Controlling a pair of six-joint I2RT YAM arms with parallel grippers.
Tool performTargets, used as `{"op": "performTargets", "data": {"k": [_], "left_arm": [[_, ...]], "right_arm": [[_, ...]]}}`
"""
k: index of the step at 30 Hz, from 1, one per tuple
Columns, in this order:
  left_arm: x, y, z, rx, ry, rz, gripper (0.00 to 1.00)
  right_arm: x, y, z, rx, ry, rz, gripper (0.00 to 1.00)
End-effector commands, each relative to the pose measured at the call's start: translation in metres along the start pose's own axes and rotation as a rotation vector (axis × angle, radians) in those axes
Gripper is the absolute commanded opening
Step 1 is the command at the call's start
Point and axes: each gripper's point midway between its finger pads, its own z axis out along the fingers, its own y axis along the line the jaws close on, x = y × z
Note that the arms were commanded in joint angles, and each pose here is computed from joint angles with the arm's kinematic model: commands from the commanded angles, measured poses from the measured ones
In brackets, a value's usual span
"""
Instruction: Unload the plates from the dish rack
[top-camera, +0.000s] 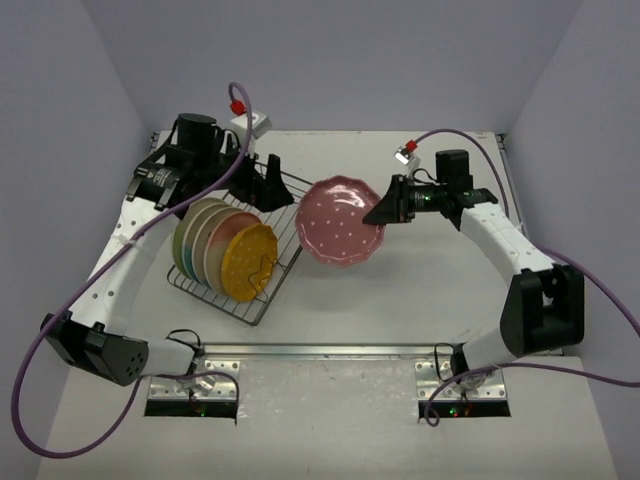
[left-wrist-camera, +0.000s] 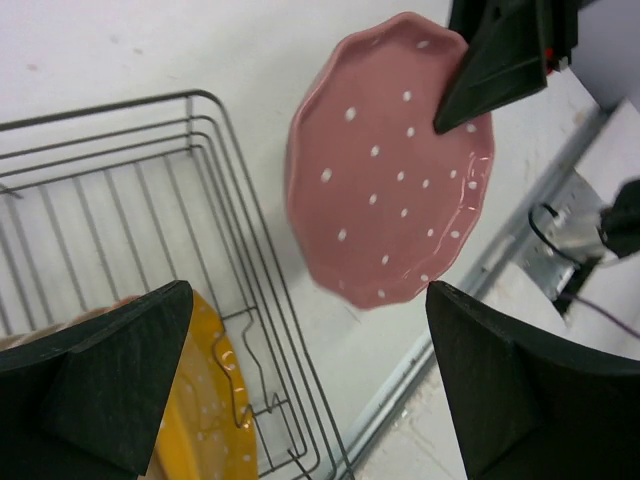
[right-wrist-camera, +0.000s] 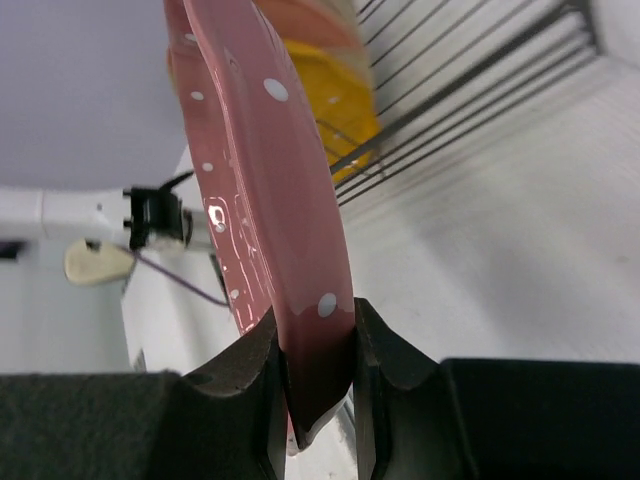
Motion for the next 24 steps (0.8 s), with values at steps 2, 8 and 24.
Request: {"op": "performTargets", "data": {"k": [2,8,24], "left_arm": [[-0.062,0.011,-0.036,-0.140,-0.253,-0.004,1.00],[-0.073,0.044,-0.050,-0.350,-0.351,-0.064,1.00],[-0.039,0.083,-0.049,-0.488,-0.289,-0.107,1.00]], "right_arm": [[-0.054,-0.028,-0.039,0.007,-0.191,0.118,0.00],[-0.085,-0.153,-0.105,0.282,-0.431,0.371,0.00],[-0.111,-0.372,-0.170,0.634,-0.825,0.813,0.00]]}}
